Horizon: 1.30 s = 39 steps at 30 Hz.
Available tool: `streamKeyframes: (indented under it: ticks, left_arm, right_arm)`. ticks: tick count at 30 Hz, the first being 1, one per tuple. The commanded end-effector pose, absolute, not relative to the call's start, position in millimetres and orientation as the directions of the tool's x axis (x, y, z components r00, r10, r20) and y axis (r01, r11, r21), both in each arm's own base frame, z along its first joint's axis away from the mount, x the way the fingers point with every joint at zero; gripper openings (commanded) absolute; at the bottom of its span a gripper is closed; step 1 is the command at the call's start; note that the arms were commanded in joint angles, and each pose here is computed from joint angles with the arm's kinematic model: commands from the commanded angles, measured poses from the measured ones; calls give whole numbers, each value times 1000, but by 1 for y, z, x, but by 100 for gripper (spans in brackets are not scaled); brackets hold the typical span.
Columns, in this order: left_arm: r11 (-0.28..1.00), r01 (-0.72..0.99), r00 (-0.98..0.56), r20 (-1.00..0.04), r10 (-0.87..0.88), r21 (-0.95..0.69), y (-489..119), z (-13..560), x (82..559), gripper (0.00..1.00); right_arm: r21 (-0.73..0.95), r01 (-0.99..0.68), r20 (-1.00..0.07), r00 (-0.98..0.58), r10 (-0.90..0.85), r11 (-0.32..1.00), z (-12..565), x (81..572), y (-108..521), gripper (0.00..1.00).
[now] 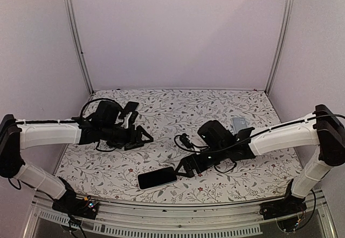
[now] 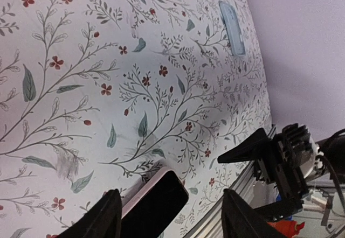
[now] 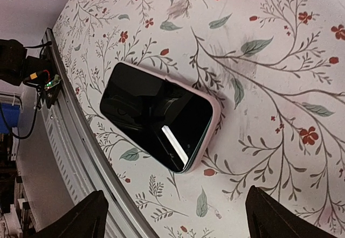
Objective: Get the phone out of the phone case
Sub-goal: Pick up the phone with the phone case from the center of the board.
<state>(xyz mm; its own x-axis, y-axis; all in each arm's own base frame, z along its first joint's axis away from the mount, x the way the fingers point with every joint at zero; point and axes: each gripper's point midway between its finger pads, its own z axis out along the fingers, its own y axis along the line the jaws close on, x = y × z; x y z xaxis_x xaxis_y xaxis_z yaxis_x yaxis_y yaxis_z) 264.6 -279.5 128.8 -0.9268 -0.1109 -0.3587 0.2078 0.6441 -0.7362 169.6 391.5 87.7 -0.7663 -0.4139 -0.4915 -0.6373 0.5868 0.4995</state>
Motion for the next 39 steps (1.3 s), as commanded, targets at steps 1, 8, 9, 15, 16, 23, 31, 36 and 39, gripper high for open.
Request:
streamKeyframes:
  ticks: [1, 8, 9, 15, 16, 23, 31, 36, 39]
  left_arm:
    - [737, 292, -943, -312, 116, -610, -275, 91, 214, 71]
    - [759, 483, -873, -313, 374, -438, -284, 68, 186, 95]
    - [761, 507, -858, -313, 406, -403, -283, 65, 185, 97]
    - [733, 601, -796, -322, 513, -319, -288, 64, 181, 99]
    - [726, 613, -787, -323, 525, -312, -289, 64, 180, 99]
    - [644, 724, -688, -325, 649, -246, -300, 65, 171, 99]
    - [575, 795, -606, -283, 744, -191, -311, 47, 158, 99]
    - [543, 832, -554, -234, 799, -116, -309, 29, 157, 99]
    - [525, 847, -530, -221, 819, -87, -311, 23, 160, 99]
  right_arm:
    - [652, -583, -411, -809, -419, 485, 89, 135, 394, 92]
    - [663, -505, -369, -863, -345, 553, 76, 138, 377, 92]
    - [661, -499, -381, -867, -322, 561, 81, 141, 372, 93]
    - [697, -424, -390, -901, -191, 578, 91, 150, 338, 95]
    - [705, -417, -394, -903, -172, 574, 95, 150, 333, 95]
    - [747, -391, -406, -909, -95, 538, 103, 156, 311, 96]
    - [753, -408, -433, -898, -77, 516, 110, 158, 306, 97]
    - [753, -404, -440, -896, -59, 519, 110, 160, 303, 97]
    - [755, -401, -447, -893, -40, 519, 112, 162, 302, 97]
